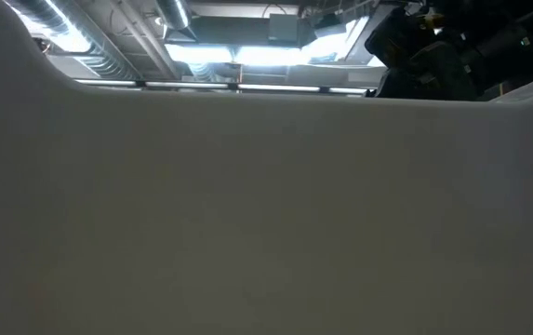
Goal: Sort rubber bands into baskets
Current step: Put the black rubber band in the orange bin
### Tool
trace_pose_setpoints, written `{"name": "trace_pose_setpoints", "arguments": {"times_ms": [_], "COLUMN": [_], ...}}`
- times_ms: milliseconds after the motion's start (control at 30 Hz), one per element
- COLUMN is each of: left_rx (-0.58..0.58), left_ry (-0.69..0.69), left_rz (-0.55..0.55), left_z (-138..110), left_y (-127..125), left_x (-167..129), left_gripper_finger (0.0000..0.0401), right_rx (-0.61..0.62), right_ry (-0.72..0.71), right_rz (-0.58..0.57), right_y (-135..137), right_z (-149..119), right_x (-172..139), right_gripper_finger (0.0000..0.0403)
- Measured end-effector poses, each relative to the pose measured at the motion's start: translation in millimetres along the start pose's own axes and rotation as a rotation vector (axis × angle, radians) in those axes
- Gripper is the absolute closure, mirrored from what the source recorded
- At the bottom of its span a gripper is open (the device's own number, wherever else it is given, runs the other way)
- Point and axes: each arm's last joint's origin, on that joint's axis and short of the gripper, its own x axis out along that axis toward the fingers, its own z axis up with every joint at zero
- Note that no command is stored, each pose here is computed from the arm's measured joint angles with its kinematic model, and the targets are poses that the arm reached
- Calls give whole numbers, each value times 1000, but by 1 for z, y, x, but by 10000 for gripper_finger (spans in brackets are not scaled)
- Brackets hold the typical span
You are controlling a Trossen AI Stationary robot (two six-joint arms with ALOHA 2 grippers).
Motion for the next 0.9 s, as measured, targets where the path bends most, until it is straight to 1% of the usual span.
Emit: {"name": "trace_pose_setpoints", "arguments": {"times_ms": [100, 233, 333, 467, 600, 767, 833, 900], "left_rx": [19, 21, 29, 77, 132, 192, 215, 232], "left_ry": [7, 2, 1, 6, -2, -19, -63, -116], "left_rz": [-28, -35, -38, -59, -55, -112, -137, -200], "left_z": [-1, -1, 0, 1, 1, 5, 8, 12], "left_y": [-3, -3, -2, 0, -1, -9, -11, -14], "left_x": [0, 0, 3, 10, 6, -24, -38, -56], "left_gripper_finger": [307, 345, 362, 379, 396, 393, 396, 398], "right_rx": [0, 0, 0, 0, 0, 1, 1, 1], "right_ry": [0, 0, 0, 0, -1, -3, -3, -4], "right_rz": [0, 0, 0, 0, -1, -1, -1, -1], "right_y": [0, 0, 0, 0, 0, 0, 0, 0], "right_z": [0, 0, 0, 0, 0, 0, 0, 0], "right_x": [0, 0, 0, 0, 0, 0, 0, 0], "right_gripper_finger": [221, 221, 221, 221, 221, 221, 221, 221]}}
